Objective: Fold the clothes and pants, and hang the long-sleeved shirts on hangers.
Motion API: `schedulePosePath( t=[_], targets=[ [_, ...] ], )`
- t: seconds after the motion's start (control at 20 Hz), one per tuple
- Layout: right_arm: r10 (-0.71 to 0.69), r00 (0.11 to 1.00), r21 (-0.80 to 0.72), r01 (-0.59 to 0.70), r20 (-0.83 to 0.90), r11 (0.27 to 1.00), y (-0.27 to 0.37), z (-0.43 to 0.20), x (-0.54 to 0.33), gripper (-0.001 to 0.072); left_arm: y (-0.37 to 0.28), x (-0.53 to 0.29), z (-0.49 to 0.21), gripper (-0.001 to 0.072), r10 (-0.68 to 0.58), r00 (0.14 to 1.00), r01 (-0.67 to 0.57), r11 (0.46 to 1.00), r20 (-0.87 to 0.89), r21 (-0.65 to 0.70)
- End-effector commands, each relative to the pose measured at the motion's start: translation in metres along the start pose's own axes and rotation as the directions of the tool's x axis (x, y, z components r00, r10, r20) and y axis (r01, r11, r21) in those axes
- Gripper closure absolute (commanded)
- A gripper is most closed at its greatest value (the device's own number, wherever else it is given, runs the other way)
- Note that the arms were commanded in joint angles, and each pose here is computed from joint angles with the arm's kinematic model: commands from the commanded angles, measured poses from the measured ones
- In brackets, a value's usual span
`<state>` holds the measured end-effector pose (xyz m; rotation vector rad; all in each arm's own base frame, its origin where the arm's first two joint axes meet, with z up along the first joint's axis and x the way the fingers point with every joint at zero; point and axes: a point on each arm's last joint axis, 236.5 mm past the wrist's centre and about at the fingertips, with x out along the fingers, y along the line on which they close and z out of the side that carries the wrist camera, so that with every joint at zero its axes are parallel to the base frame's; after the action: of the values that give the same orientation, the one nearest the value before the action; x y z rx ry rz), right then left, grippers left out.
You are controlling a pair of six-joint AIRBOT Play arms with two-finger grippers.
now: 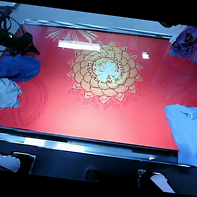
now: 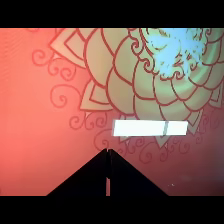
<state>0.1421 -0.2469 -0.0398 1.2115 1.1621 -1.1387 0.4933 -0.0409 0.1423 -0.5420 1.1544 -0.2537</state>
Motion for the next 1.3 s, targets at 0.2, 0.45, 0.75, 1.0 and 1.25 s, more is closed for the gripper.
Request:
schedulePosePath(
  t=[0.2,0.45,0.75,1.0,1.25],
  targets=[
    [0.746,0.496,-0.371,-0.656,0.444,0.657,0.209,0.073,-0.261,0.0467,0.006,-0.001,-0.011,0.0688,0.022,0.999,-0.022,1.000,-0.046,-0.001],
    [0.817,0.576,-0.807,-0.463,0.041,0.367,0.331,-0.128,-0.244,0.0536,0.014,-0.026,-0.014,0.0689,0.150,0.989,-0.149,0.985,0.003,0.083],
    [0.605,0.762,-0.973,-0.161,-0.230,-0.167,0.318,-0.355,-0.182,0.0682,-0.009,-0.066,-0.034,0.0689,0.205,0.964,-0.241,0.943,0.170,0.230],
    [0.577,0.750,-0.938,-0.177,-0.324,-0.297,0.302,-0.415,-0.186,0.0680,-0.035,-0.069,-0.054,0.0687,0.149,0.957,-0.217,0.937,0.249,0.275],
    [0.566,0.759,-0.939,-0.179,-0.322,-0.294,0.299,-0.415,-0.184,0.0680,-0.035,-0.068,-0.055,0.0685,0.150,0.959,-0.214,0.939,0.240,0.270]
  ],
)
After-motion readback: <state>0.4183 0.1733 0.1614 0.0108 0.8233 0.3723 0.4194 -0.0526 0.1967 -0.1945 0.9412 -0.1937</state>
